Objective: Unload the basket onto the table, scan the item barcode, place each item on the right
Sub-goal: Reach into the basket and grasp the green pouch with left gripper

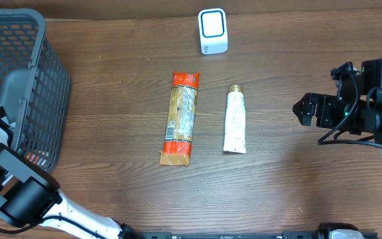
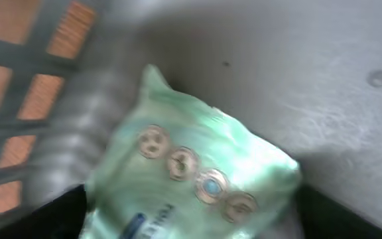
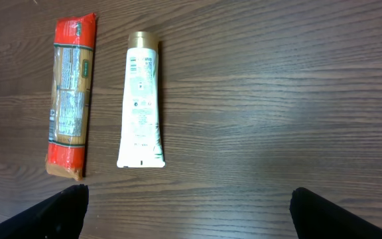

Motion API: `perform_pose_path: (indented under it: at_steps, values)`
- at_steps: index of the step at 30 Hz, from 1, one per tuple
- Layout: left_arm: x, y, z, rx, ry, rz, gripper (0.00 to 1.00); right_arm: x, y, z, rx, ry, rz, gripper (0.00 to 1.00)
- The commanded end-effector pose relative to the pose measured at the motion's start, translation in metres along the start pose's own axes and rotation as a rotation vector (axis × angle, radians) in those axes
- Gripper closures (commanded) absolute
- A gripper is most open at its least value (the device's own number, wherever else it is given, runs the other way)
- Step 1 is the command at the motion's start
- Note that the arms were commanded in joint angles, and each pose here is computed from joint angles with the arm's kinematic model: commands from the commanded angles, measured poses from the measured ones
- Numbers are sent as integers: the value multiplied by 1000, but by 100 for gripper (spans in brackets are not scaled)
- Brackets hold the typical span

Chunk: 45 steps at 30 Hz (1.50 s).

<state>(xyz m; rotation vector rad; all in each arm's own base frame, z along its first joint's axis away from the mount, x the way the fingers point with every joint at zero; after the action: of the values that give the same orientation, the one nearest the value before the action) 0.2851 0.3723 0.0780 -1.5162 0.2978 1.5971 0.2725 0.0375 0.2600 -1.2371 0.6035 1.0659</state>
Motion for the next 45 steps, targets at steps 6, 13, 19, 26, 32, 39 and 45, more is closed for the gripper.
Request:
perform_pose_path:
  at_steps: [6, 13, 19, 26, 32, 39, 45]
  values:
    - [29, 48, -47, 17, 246, 149, 96, -5, -6, 2, -11, 3, -27, 0]
    - [-3, 16, -61, -79, 354, 118, 96, -6, -8, 1, -13, 3, -34, 0]
    - [-116, -83, -50, -178, 444, -98, 96, -6, -8, 1, -14, 3, -35, 0]
    - [-294, -133, -50, -150, 507, -399, 96, -6, -9, 2, -15, 3, -39, 0]
    - [-384, -91, -114, -34, 654, -392, 96, -6, -13, 1, -21, 4, -57, 0]
    - [-367, -5, -235, 237, 705, 2, 96, -6, -14, 1, -23, 5, -63, 0]
    - [-302, 47, -307, 352, 499, 192, 96, -6, -14, 1, -24, 5, -62, 0]
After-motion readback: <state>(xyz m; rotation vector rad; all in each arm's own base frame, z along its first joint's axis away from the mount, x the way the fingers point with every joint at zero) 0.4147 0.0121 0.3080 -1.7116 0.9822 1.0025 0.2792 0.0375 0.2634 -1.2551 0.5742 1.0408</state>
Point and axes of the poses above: each gripper's point midway between its finger pads, its own x axis out along the fingers, its own z axis along the line the jaws close on, y = z × x, the point moved 4 cm from there along -x, back along the fingers, and after that the axes turned 10 degrees about -x, right-handed, at the moved point
